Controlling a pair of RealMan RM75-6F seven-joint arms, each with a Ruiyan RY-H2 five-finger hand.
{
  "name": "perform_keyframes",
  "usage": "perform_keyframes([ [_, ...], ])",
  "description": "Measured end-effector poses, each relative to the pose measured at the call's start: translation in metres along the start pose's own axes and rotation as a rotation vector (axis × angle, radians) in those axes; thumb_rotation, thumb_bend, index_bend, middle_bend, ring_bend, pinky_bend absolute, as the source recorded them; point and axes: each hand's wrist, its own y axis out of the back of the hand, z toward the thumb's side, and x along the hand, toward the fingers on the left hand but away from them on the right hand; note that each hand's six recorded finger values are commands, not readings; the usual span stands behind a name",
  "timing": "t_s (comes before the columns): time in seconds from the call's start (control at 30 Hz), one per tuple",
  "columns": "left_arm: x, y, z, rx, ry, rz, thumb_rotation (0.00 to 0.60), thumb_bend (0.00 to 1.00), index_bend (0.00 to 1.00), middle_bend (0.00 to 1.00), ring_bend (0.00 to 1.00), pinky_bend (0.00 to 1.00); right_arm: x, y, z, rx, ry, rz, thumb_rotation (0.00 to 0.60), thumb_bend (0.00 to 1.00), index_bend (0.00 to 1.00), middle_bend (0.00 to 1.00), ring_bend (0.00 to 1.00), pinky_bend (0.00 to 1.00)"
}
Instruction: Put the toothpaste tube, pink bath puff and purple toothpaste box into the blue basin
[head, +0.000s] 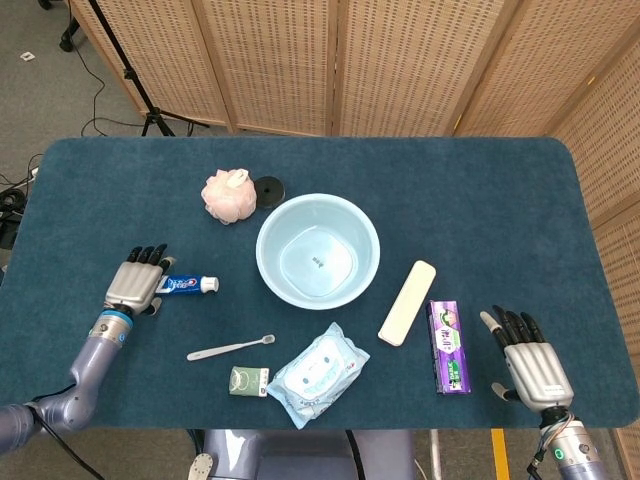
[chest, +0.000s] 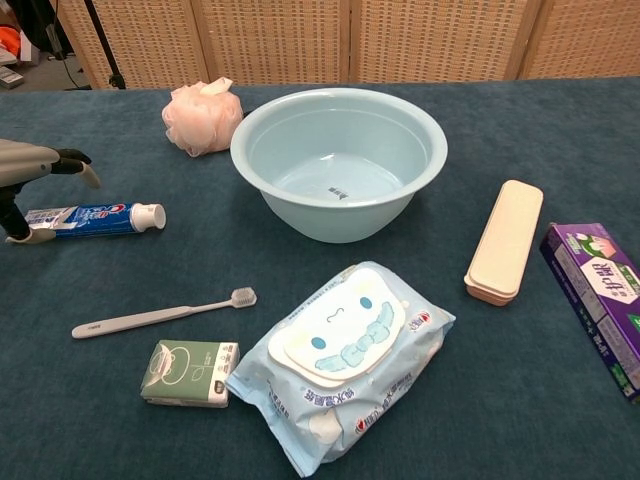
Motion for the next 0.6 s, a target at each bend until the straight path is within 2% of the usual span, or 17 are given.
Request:
perform_keyframes([
  [0.33,0.008,-0.007,0.009,0.012,0.005,0.002,0.6,0.35,0.27,0.02,0.0,0.09,0.0,0.001,-0.001,-0.006,-0.004,-0.001,0.6,0.16,0.02,0.0,0.0,0.0],
  [0.5,0.01,-0.013,0.011,0.003,0.012,-0.002,0.6,0.36,0.35,0.12,0.02,0.11,0.0,0.001,-0.001,-0.007,-0.004,-0.002,0.6,0.16,0.02,0.0,0.0,0.0],
  [0.6,0.012,-0.016,0.012,-0.001,0.015,0.0,0.6,0.37,0.39,0.16,0.06,0.14,0.0,0.001,-0.001,-0.007,-0.003,0.0,0.6,0.16,0.02,0.0,0.0,0.0],
])
